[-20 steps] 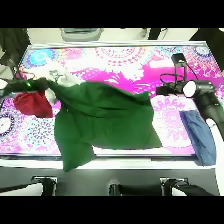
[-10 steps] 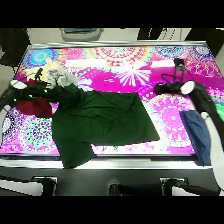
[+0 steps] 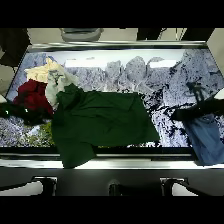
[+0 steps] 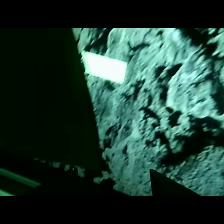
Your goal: Fold the shirts.
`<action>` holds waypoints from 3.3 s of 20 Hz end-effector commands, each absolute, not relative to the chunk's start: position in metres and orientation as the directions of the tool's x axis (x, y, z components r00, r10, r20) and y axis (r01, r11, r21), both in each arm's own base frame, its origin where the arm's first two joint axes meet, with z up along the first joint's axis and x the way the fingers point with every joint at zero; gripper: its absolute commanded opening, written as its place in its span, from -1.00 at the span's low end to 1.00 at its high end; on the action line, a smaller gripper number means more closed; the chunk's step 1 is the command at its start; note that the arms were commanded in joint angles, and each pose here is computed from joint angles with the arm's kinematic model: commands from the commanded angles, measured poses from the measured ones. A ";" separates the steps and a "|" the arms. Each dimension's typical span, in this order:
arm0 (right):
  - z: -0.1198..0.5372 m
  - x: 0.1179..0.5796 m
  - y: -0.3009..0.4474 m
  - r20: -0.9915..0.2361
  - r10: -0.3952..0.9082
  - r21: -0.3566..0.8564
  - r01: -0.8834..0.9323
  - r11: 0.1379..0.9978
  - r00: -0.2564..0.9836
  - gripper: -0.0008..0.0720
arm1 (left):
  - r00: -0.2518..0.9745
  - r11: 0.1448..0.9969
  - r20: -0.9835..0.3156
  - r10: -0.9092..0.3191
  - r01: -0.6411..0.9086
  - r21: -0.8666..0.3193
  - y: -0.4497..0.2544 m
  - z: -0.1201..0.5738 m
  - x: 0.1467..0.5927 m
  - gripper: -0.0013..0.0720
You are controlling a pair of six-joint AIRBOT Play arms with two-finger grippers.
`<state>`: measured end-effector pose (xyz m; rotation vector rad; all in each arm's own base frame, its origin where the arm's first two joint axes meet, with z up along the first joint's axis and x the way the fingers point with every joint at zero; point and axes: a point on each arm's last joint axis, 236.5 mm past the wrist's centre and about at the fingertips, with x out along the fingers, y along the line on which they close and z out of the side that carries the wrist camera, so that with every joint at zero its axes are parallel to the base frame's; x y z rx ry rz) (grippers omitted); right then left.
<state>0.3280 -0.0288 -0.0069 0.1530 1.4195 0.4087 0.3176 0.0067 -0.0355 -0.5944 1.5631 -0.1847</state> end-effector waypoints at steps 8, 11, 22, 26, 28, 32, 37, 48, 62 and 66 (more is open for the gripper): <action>-0.049 0.273 -0.008 -0.892 0.446 0.451 -0.168 0.877 -0.069 0.58 | -0.071 0.858 -0.879 -0.471 -0.269 -0.438 -0.006 -0.102 0.249 0.45; -0.059 0.270 -0.002 -0.882 0.466 0.470 -0.146 0.870 -0.063 0.58 | -0.009 0.858 -0.898 -0.439 -0.301 -0.416 0.002 -0.108 0.264 0.22; -0.110 0.274 0.050 -0.786 0.615 0.618 0.033 0.786 0.063 0.67 | 0.012 0.868 -0.907 -0.420 -0.288 -0.405 -0.002 -0.109 0.272 -0.87; -0.120 0.287 0.059 -0.810 0.582 0.585 0.026 0.811 0.070 -0.87 | -0.001 0.867 -0.903 -0.429 -0.282 -0.412 -0.003 -0.104 0.271 -0.87; -0.101 0.303 0.053 -0.814 0.575 0.569 -0.083 0.818 0.084 -0.88 | 0.026 0.876 -0.905 -0.425 -0.238 -0.419 0.001 -0.087 0.284 -0.87; 0.029 0.383 0.018 -0.816 0.438 0.303 -0.365 0.880 0.377 -0.88 | 0.357 0.916 -0.875 -0.325 -0.111 -0.386 0.022 0.037 0.359 -0.88; 0.376 0.393 -0.034 -0.277 0.063 -0.378 -0.169 0.910 0.959 -0.88 | 0.902 0.962 -0.388 -0.192 0.094 -0.257 0.013 0.362 0.376 -0.87; 0.539 0.176 -0.032 0.134 -0.200 -0.520 0.240 0.819 0.971 -0.88 | 0.979 0.985 0.134 -0.153 0.162 -0.055 -0.048 0.556 0.199 -0.87; 0.177 0.397 -0.035 -0.894 0.050 -0.168 -0.437 0.884 0.444 -0.88 | 0.620 0.930 -0.699 -0.356 0.162 -0.330 -0.026 0.224 0.401 -0.88; 0.051 0.505 -0.017 -0.900 0.034 -0.164 -0.411 0.897 0.435 -0.88 | 0.455 0.923 -0.813 -0.364 0.060 -0.380 -0.026 0.064 0.461 -0.88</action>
